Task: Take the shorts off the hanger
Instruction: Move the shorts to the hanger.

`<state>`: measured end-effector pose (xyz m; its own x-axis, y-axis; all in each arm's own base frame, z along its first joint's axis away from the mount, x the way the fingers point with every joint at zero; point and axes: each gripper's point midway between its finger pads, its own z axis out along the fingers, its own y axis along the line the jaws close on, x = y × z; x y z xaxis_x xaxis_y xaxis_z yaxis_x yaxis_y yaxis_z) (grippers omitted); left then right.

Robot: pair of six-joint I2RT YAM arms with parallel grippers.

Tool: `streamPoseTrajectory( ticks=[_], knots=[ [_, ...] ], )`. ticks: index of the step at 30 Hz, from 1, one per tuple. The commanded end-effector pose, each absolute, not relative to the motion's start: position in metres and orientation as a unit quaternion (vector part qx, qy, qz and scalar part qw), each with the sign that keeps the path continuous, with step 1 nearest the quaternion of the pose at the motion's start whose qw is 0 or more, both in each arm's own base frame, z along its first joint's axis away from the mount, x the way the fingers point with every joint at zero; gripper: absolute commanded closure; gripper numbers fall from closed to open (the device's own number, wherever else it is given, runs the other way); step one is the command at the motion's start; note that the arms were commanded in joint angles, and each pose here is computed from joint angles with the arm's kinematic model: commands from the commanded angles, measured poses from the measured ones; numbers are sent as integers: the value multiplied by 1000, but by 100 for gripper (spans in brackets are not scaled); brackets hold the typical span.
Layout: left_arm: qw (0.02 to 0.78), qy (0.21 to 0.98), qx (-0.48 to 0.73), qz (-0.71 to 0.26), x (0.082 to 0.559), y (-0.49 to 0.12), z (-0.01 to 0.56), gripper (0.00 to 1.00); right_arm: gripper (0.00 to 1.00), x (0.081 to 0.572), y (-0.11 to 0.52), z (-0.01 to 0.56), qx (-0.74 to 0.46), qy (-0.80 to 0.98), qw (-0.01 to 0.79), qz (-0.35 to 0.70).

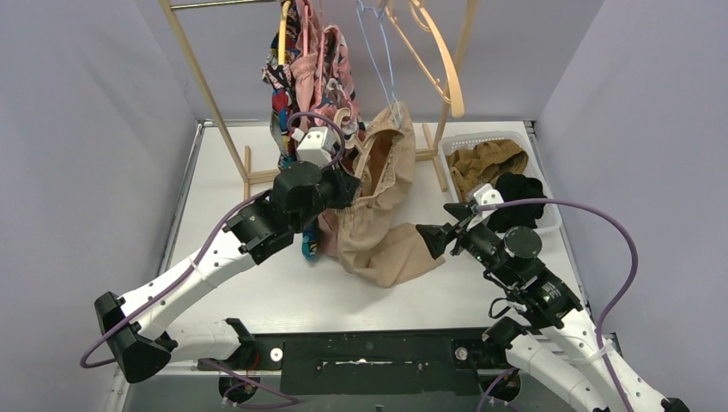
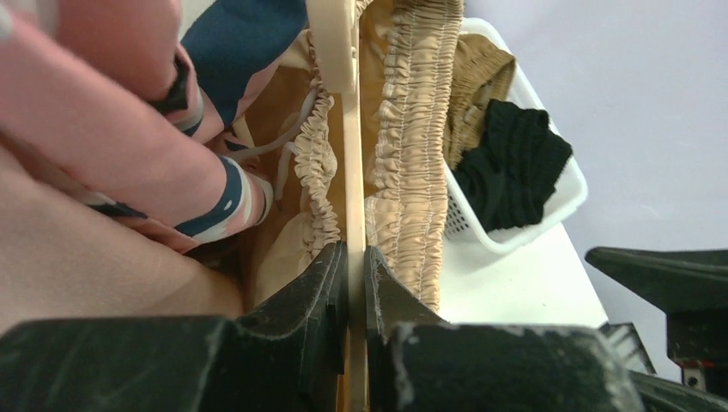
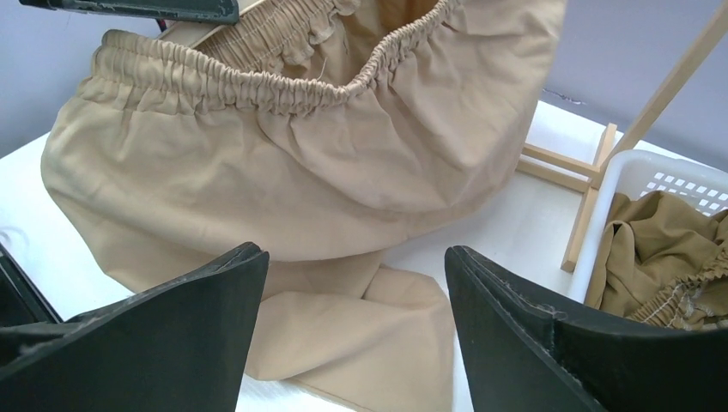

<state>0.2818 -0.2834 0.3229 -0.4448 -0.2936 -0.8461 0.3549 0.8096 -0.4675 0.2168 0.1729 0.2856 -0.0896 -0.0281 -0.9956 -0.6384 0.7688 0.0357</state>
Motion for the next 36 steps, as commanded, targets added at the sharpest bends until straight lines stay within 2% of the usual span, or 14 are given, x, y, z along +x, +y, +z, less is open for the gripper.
streamPoseTrajectory(
  ticks=[1,4,10,17,26,36],
  knots=[
    [583,759,-13,-292,300,-270,374,100,23,223,172,322,-210,666,670,252],
    [583,763,-4,-278,298,-265,372,100,23,224,169,319,-205,669,671,245],
    [579,741,98,-326,266,-275,385,100,22,227,166,315,-203,669,675,235],
    [582,729,143,-329,249,-267,387,100,22,231,166,310,-201,672,675,228],
    [503,743,323,-301,218,-278,338,100,22,222,165,318,-203,667,674,242],
    [445,746,389,-307,199,-283,298,100,22,243,171,300,-187,715,636,223]
  ],
)
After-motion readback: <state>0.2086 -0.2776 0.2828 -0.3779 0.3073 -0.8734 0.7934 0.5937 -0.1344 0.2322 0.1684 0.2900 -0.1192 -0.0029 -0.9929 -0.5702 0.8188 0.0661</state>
